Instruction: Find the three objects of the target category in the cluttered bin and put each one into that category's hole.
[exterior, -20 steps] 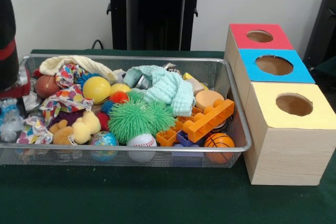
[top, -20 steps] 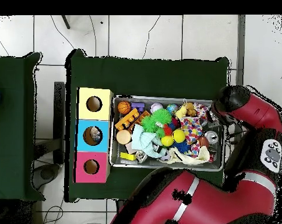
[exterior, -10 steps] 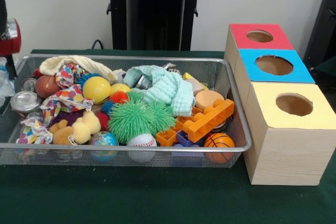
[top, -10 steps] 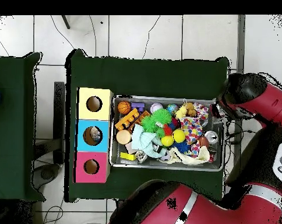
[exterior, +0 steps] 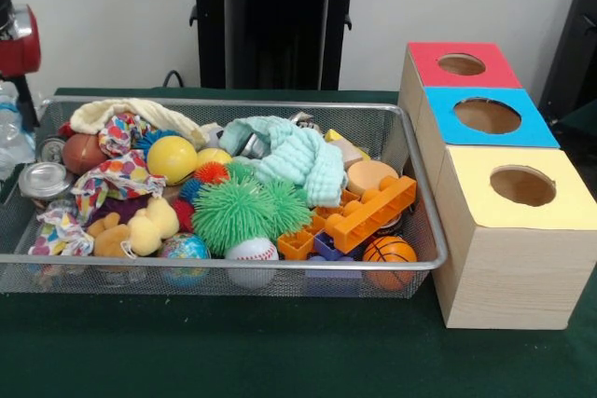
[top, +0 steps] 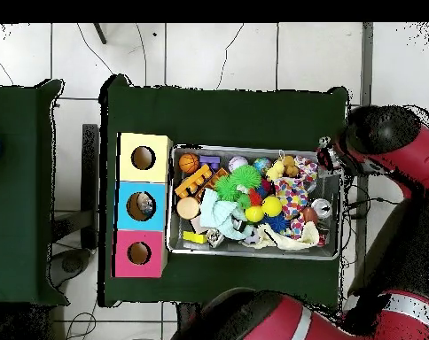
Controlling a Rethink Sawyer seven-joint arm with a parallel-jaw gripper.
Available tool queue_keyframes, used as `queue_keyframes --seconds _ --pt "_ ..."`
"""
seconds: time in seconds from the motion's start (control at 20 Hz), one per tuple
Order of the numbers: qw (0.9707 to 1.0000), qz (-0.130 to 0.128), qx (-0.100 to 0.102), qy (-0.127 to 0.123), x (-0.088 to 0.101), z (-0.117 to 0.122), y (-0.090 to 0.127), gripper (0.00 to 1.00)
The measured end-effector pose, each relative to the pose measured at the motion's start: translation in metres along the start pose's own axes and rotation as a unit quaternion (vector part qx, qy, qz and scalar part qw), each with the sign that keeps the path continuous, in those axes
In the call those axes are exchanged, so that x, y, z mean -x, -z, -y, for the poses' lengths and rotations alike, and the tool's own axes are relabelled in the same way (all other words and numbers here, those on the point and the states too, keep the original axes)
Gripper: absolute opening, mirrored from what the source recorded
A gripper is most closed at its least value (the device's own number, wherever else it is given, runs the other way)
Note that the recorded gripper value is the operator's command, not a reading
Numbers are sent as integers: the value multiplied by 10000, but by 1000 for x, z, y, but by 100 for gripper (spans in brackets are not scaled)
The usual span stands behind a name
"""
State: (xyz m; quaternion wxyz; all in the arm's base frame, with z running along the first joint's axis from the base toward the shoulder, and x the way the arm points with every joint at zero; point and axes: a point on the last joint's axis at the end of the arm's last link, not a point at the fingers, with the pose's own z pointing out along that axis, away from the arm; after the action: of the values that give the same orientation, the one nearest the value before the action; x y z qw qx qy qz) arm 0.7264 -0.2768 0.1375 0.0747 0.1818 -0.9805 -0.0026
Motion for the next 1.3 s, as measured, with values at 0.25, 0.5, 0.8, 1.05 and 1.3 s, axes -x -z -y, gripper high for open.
queue_keyframes --seconds 0.25,0.5,0.8,1.05,1.3 --pt "9962 714 424 -255 17 -19 -6 0" --pt "9881 1224 785 -495 33 -51 -20 0" --pt "9815 1389 1180 -579 42 -91 -25 0" --pt "9773 1390 1498 -564 44 -131 -19 0" --pt "9733 1437 1702 -557 49 -162 -5 0"
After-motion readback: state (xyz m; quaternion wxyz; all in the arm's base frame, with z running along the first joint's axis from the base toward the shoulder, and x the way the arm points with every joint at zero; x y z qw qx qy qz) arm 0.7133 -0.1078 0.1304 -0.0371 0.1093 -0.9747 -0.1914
